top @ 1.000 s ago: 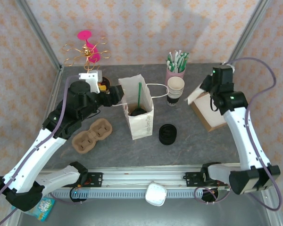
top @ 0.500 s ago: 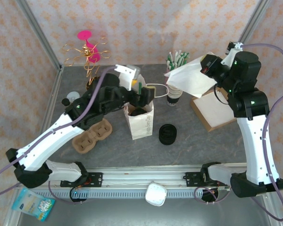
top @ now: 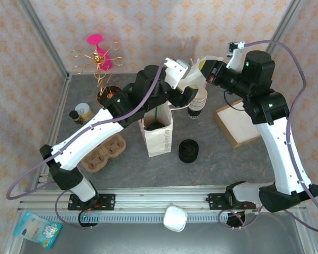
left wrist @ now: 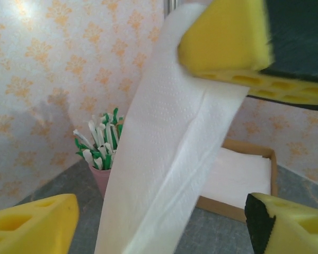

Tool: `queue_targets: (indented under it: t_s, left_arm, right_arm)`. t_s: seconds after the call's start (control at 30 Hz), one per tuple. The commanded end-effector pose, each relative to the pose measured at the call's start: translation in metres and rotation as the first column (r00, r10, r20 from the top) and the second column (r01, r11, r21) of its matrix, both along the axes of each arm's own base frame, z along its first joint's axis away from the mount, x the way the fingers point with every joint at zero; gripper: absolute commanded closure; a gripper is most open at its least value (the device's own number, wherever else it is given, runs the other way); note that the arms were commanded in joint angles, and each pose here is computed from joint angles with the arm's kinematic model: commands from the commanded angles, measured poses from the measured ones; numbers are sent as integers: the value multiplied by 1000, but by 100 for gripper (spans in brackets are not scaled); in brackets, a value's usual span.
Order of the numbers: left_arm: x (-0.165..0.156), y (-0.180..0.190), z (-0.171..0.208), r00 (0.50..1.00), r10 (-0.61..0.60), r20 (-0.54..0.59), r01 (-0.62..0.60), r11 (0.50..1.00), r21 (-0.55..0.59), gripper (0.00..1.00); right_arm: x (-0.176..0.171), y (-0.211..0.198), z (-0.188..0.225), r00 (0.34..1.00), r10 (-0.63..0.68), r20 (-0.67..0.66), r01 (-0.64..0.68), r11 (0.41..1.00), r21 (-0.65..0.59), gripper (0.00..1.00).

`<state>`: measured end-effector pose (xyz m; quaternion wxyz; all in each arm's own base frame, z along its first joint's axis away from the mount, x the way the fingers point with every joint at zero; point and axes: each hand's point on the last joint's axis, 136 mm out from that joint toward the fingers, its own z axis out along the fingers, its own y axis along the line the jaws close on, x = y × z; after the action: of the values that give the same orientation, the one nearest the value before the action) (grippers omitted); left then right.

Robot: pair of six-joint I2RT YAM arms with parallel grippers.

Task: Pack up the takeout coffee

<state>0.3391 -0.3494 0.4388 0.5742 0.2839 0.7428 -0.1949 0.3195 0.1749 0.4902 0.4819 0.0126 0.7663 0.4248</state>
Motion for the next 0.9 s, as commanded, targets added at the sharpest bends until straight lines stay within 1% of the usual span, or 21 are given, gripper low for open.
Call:
queue_targets:
  t_s: [0.0,0.03,0.1,0.13,0.2,0.3,0.33,0.37,0.4,0.43,0.47,0.5,0.6,0.67,0.77,0.83,0.87]
  left_arm:
    - [5,0,-4,1000,13,4,-14,999,36,26]
    - [6,0,-5,1000,20,3,-20,999,32,32]
    - [13,5,-7,997,72,2,-72,997,38,42]
    - [15,8,-7,996,93,3,-93,995,40,49]
    - [16,10,-7,995,104,2,-104,994,28,66]
    - [16,12,-2,993,115,4,-115,993,6,85]
    - [18,15,0,991,132,5,-132,991,0,89]
    - [20,19,2,989,149,8,-149,989,-2,93]
    - [21,22,4,987,158,14,-158,987,-2,97]
    - [21,24,6,987,159,18,-159,987,-6,100]
    - [20,25,9,989,145,27,-145,989,-7,100]
    - [18,25,12,992,123,37,-123,992,-3,100]
    - [12,31,19,992,90,92,-96,994,54,100]
    - [8,39,21,989,79,122,-92,990,104,100]
    - [1,53,26,985,62,159,-85,986,142,100]
    - [-4,60,31,985,40,170,-66,986,151,100]
    - [-8,62,34,984,24,174,-50,988,149,100]
  right_arm:
    - [-12,3,29,996,32,89,-36,999,39,100]
    - [-12,3,29,995,36,90,-39,998,39,100]
    - [-13,3,30,995,34,96,-38,999,39,100]
    - [-13,2,31,995,32,99,-36,999,40,100]
    - [-15,2,32,993,33,114,-38,999,38,100]
    - [-21,2,34,988,46,146,-52,998,42,100]
    - [-23,1,33,988,46,149,-53,998,40,100]
    - [-25,2,32,986,59,158,-65,997,33,93]
    - [-25,4,30,984,70,162,-75,997,25,83]
    - [-35,2,35,979,77,188,-83,996,23,79]
    - [-41,0,39,974,83,211,-89,996,20,73]
    - [-44,-3,41,972,73,224,-78,997,11,66]
    - [-50,-22,48,969,-17,248,23,999,-22,47]
    - [-52,-36,54,963,-69,260,85,995,-50,38]
    - [-47,-58,57,950,-158,271,193,975,-108,33]
    - [-35,-73,49,938,-223,264,272,948,-166,31]
    - [-28,-75,42,939,-225,260,281,938,-201,31]
